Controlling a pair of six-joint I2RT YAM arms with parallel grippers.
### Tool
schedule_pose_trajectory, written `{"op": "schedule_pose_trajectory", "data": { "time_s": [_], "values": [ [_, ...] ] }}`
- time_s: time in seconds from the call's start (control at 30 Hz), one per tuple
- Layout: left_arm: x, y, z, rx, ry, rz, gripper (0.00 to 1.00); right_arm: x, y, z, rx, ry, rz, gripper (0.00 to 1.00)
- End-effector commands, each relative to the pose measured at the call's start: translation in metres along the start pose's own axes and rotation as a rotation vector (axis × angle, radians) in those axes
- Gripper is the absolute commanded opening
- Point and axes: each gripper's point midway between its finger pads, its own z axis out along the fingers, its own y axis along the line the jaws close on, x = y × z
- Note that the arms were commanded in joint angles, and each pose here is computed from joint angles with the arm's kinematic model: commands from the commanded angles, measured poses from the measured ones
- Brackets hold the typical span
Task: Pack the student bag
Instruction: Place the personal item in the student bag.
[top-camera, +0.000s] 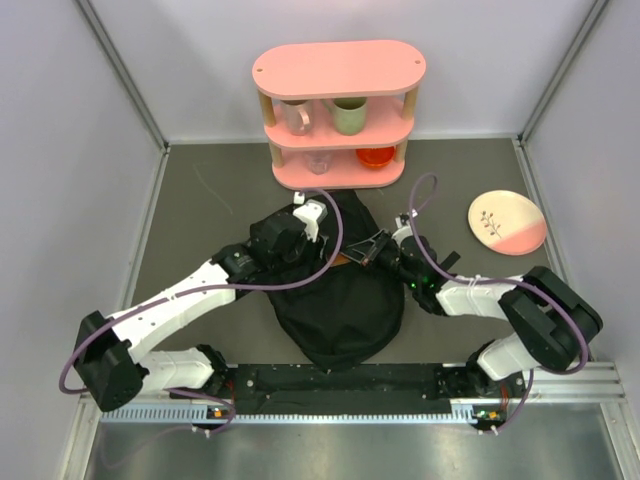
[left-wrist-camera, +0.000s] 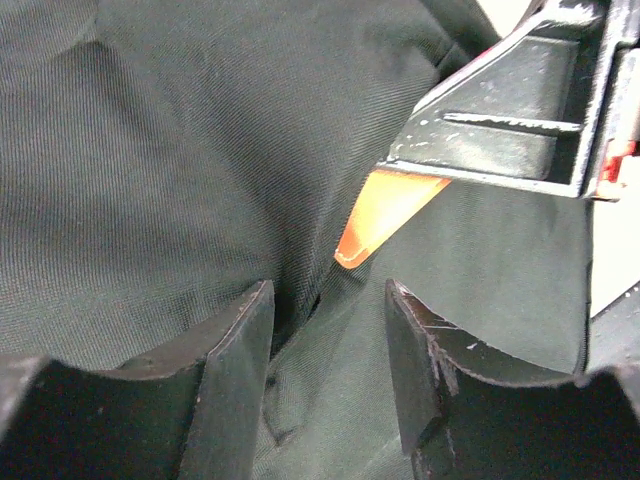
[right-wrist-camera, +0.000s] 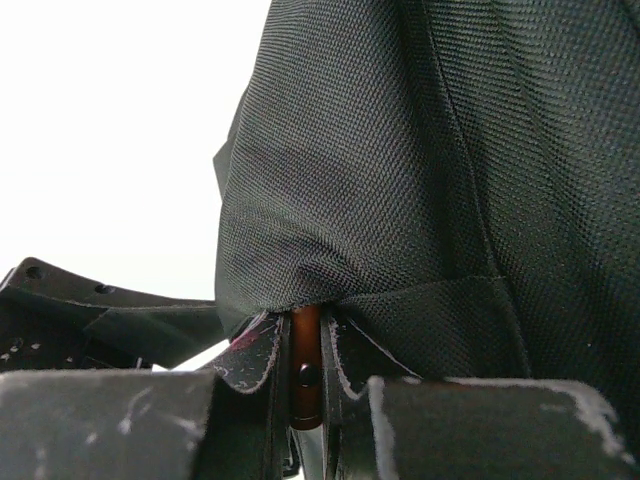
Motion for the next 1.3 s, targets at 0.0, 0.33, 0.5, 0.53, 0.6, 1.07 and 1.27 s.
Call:
{"op": "schedule_pose_trajectory", "data": {
  "time_s": [0.0, 0.33, 0.5, 0.53, 0.6, 1.07, 1.27],
  "values": [
    [0.007, 0.006, 0.001, -0.030, 0.005, 0.007, 0.53, -0.008, 0.039, 0.001, -0.115, -0.034, -0.079, 0.00],
    [0.008, 0.007, 0.008, -0.046, 0.034, -0.003, 0.11, 0.009, 0.057, 0.016, -0.155, 0.001, -0.108, 0.00],
    [-0.003, 0.000, 0.001, -0.011, -0.014, -0.021, 0.00, 0.012, 0.059, 0.024, -0.144, -0.026, -0.138, 0.00],
    [-0.005, -0.002, 0.000, 0.000, -0.024, -0.023, 0.00, 0.011, 0.057, 0.025, -0.137, -0.039, -0.139, 0.00],
    [-0.012, -0.005, -0.004, 0.012, -0.052, -0.025, 0.00, 0.011, 0.052, 0.031, -0.118, -0.058, -0.127, 0.00],
    [-0.026, 0.004, -0.007, -0.055, -0.087, -0.070, 0.00, 0.012, 0.020, 0.063, -0.024, -0.092, -0.169, 0.23],
    [-0.018, 0.009, -0.005, -0.083, -0.073, -0.081, 0.00, 0.024, -0.003, 0.036, 0.033, -0.020, -0.148, 0.45]
  ]
}}
